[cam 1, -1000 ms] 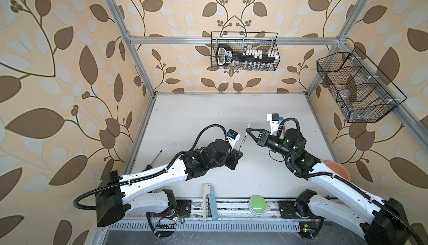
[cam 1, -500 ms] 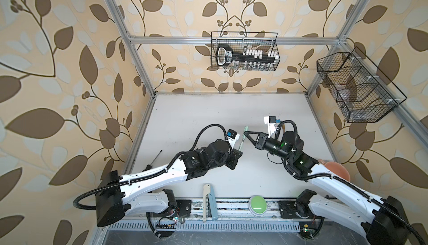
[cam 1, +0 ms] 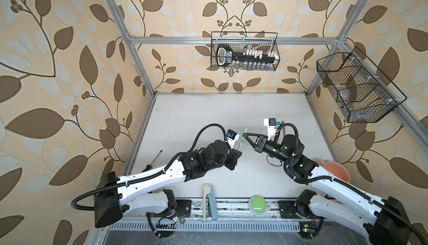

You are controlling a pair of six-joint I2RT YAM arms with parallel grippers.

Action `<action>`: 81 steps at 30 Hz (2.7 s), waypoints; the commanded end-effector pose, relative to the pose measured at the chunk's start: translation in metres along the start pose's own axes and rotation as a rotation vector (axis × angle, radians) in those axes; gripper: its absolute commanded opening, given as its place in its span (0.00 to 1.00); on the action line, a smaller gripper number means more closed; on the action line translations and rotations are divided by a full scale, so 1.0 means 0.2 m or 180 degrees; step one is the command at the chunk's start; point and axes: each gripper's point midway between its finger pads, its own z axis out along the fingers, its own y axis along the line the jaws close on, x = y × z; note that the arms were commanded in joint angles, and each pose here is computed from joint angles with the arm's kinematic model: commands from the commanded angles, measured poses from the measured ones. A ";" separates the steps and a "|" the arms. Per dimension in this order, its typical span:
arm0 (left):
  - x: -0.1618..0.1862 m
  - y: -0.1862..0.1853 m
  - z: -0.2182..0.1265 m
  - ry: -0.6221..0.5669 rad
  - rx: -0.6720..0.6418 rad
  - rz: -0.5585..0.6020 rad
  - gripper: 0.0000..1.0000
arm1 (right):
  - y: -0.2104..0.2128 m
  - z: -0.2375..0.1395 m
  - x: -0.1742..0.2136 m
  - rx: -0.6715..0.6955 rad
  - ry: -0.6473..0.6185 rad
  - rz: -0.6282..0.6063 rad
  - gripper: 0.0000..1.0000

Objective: Insert the pens into the pen caps

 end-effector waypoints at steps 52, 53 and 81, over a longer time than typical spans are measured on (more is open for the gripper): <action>-0.11 -0.05 -0.04 -0.0153 0.0061 0.0014 0.00 | 0.07 0.09 -0.08 -0.0240 0.0692 -0.0311 0.39; -0.11 -0.05 -0.04 -0.0152 0.0062 0.0023 0.00 | 0.07 0.09 -0.08 -0.0239 0.0693 -0.0316 0.38; -0.66 0.00 -0.22 -0.1169 -0.0066 0.0220 0.00 | -0.05 0.07 0.12 -0.0069 0.0984 -0.0139 0.00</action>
